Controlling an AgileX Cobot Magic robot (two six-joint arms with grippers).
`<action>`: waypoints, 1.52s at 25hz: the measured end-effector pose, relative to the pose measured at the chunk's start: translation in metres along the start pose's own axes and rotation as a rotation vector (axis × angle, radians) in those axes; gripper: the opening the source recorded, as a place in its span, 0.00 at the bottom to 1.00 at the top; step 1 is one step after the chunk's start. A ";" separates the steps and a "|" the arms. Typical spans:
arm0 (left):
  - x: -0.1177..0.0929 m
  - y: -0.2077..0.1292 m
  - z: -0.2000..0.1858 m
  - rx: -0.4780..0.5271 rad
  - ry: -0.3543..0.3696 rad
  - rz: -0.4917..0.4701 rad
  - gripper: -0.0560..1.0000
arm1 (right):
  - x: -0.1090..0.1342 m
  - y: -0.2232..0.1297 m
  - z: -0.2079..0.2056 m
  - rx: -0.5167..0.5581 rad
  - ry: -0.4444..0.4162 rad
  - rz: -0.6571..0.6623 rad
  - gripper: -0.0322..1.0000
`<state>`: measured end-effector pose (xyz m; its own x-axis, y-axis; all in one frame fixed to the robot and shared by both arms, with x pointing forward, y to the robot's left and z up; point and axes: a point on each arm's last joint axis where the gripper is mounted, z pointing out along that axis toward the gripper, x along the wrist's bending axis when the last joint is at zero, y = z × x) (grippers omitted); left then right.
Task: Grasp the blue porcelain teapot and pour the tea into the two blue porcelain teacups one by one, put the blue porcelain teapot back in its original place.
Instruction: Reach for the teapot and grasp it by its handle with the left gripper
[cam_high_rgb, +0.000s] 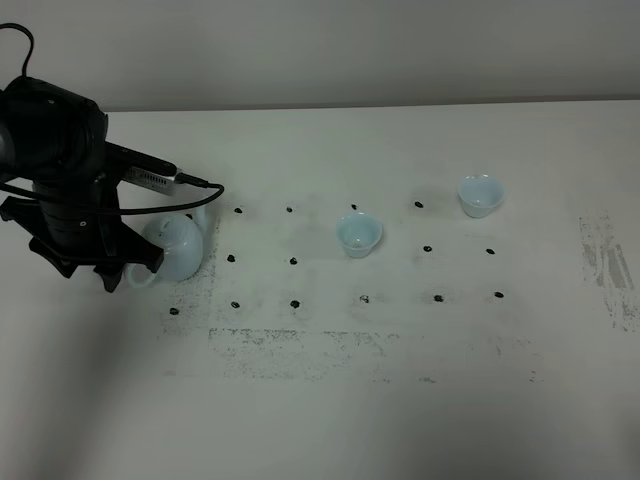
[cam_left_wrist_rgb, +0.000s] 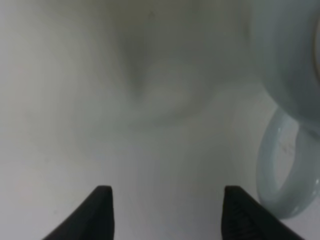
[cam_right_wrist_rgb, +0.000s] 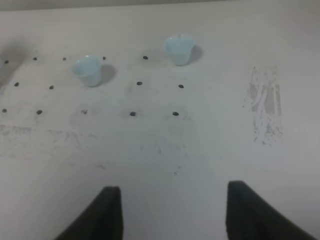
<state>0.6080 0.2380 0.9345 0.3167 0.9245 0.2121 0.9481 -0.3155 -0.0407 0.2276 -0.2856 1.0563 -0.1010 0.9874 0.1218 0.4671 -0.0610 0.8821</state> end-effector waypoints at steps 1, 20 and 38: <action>-0.001 0.000 0.000 0.003 -0.006 -0.001 0.52 | 0.000 0.000 0.000 0.000 0.000 0.000 0.50; -0.003 -0.022 -0.036 0.066 -0.102 0.144 0.51 | 0.000 0.000 0.000 0.000 0.000 0.000 0.50; -0.021 -0.008 -0.040 -0.077 -0.058 0.278 0.51 | 0.000 0.000 0.000 0.000 0.000 0.001 0.50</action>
<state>0.5928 0.2127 0.9695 0.5677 0.8101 0.1464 0.8201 -0.5721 -0.0146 0.2276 -0.2856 1.0563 -0.1005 0.9873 0.1226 0.4672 -0.0620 0.8820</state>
